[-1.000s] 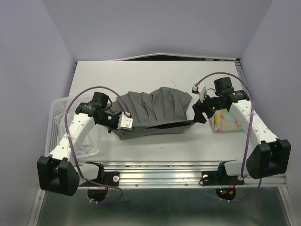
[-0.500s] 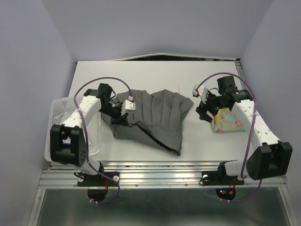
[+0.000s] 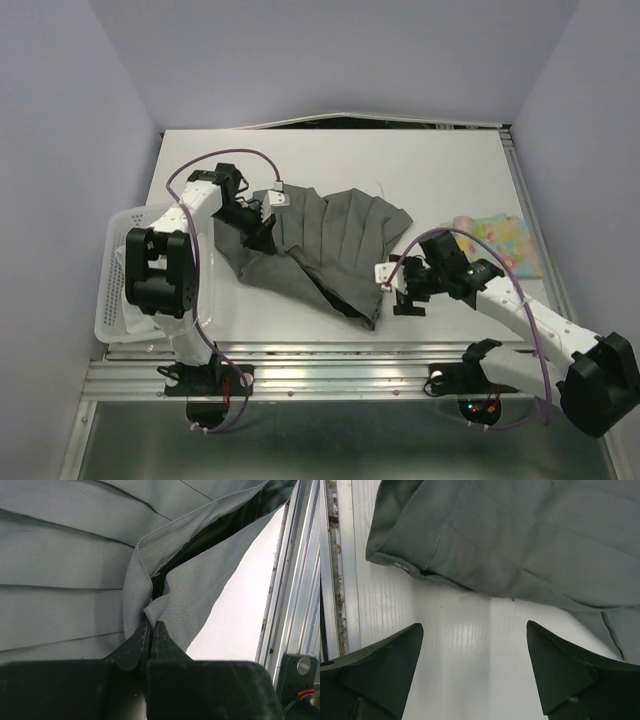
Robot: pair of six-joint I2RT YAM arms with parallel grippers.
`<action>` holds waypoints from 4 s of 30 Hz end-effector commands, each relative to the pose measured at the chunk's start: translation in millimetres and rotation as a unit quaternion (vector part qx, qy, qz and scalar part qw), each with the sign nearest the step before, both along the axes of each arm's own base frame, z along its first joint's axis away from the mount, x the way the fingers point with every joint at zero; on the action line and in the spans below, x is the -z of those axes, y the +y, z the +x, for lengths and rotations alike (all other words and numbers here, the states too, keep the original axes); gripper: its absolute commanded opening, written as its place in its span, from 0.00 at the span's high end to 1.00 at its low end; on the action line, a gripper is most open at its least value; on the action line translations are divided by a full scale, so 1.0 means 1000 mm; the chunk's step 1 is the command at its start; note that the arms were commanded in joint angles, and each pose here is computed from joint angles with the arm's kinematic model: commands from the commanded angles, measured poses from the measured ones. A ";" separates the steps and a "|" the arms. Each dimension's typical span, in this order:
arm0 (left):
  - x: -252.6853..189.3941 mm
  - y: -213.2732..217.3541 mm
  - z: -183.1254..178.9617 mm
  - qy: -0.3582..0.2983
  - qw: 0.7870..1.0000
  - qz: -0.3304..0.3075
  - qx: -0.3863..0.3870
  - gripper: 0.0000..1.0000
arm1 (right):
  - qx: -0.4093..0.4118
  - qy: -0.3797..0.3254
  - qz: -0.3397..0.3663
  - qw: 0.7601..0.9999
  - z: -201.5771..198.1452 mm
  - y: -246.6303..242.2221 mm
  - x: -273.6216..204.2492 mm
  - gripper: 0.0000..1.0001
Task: Fold and stack the skirts
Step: Flatten the skirt out
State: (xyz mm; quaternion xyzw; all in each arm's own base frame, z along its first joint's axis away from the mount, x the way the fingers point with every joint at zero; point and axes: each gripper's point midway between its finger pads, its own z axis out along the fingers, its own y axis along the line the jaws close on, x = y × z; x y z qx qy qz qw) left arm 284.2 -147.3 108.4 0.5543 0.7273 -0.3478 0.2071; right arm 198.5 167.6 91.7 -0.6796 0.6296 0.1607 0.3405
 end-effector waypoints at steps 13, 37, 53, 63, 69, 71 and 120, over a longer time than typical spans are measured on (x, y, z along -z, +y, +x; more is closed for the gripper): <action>-0.002 -0.004 0.003 0.039 0.999 -0.021 -0.029 1.00 | -0.126 -0.104 0.031 0.986 -0.022 0.077 0.034 0.09; -0.285 0.056 0.082 -0.314 0.911 -0.213 -0.162 1.00 | 0.362 -0.182 0.269 0.874 0.165 -0.027 -0.271 0.99; -0.358 0.010 -0.123 -0.448 0.840 -0.284 -0.111 1.00 | 0.347 -0.198 0.368 0.840 0.062 -0.049 -0.420 0.99; -0.311 -0.003 -0.188 -0.389 0.867 -0.282 -0.132 1.00 | 0.332 -0.078 0.365 0.866 -0.019 -0.048 -0.378 0.99; -0.275 -0.001 -0.181 -0.339 0.888 -0.275 -0.144 1.00 | 0.318 -0.030 0.342 0.884 -0.035 -0.042 -0.348 0.99; -0.269 0.001 -0.180 -0.333 0.893 -0.265 -0.147 1.00 | 0.296 -0.005 0.324 0.898 -0.050 -0.037 -0.337 0.99; -0.139 0.063 0.197 -0.151 0.840 -0.109 -0.510 0.40 | 0.548 0.195 0.157 0.798 0.311 -0.060 -0.067 0.18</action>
